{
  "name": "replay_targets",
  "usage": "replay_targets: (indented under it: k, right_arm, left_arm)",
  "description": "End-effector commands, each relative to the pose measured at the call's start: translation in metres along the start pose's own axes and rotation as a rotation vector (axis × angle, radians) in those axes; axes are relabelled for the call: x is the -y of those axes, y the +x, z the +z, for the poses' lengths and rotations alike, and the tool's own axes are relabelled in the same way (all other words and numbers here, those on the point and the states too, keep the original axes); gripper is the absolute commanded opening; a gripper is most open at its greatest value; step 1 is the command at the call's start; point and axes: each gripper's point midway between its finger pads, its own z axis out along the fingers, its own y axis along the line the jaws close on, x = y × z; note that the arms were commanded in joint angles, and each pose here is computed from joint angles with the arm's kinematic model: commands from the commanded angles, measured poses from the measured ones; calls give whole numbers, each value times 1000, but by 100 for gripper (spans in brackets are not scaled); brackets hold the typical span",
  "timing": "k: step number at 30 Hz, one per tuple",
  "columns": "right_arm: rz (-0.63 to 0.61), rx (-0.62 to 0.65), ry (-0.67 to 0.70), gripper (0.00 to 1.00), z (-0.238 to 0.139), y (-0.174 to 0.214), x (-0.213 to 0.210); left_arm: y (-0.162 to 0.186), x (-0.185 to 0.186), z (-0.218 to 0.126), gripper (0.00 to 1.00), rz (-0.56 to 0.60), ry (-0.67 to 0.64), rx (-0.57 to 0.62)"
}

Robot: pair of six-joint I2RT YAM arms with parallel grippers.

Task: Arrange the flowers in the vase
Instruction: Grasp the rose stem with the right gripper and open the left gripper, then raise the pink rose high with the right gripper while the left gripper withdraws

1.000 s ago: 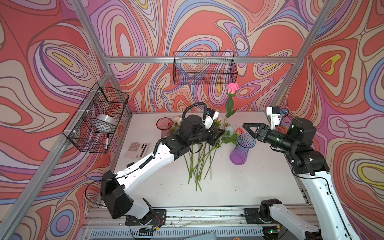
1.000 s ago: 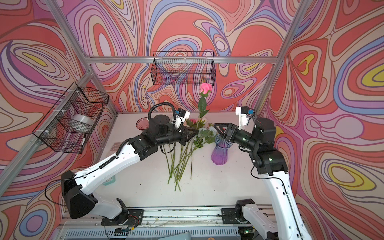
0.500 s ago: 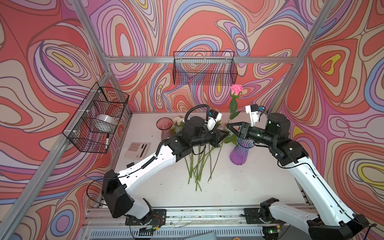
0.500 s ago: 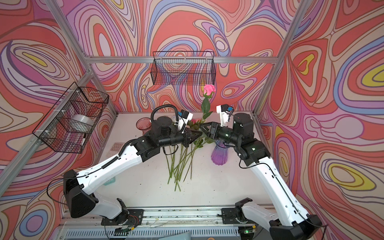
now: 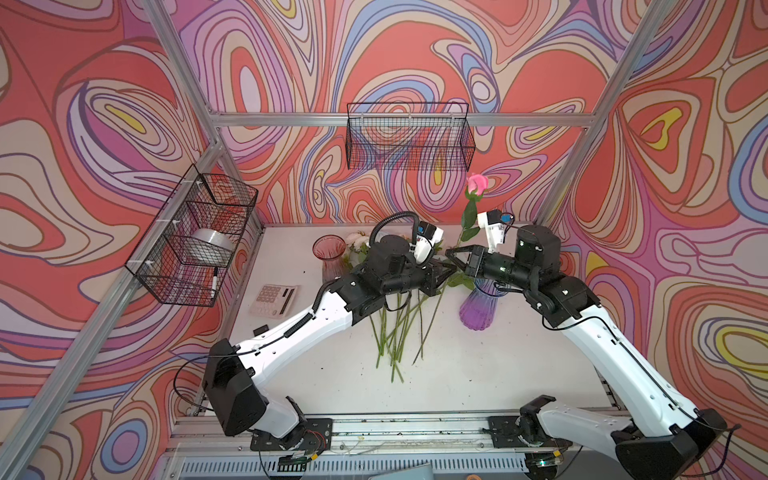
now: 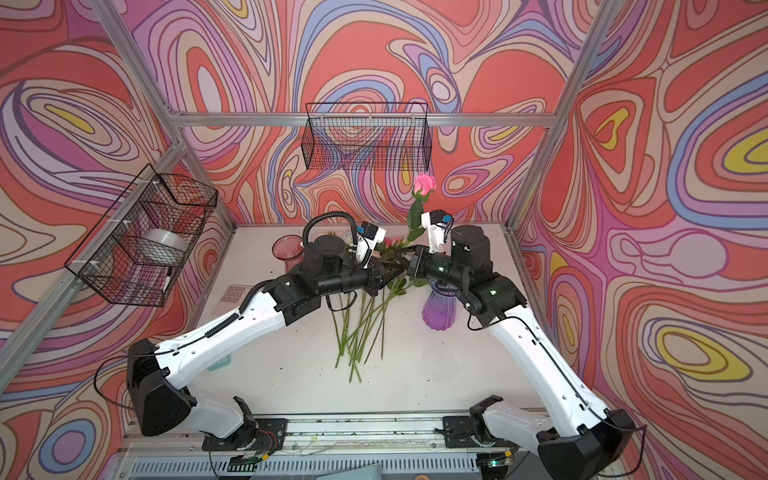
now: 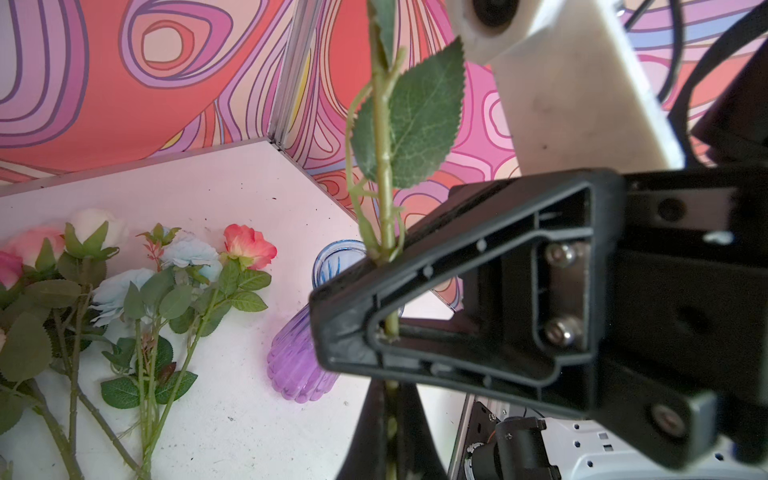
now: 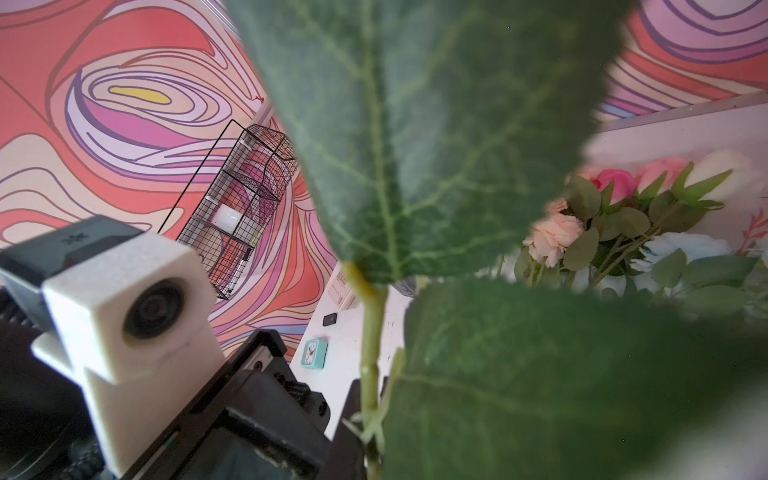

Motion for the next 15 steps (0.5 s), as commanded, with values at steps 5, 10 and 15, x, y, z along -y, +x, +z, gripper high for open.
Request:
replay_targets:
  k: [5, 10, 15]
  right_arm:
    - [-64, 81, 66, 5, -8, -19, -1]
    - [-137, 142, 184, 5, -16, -46, 6]
    - [-252, 242, 376, 5, -41, -91, 8]
  left_arm:
    - [-10, 2, -23, 57, 25, -41, 73]
    - [-9, -14, -59, 71, 62, -164, 117]
    - [1, -27, -101, 76, 86, -258, 161]
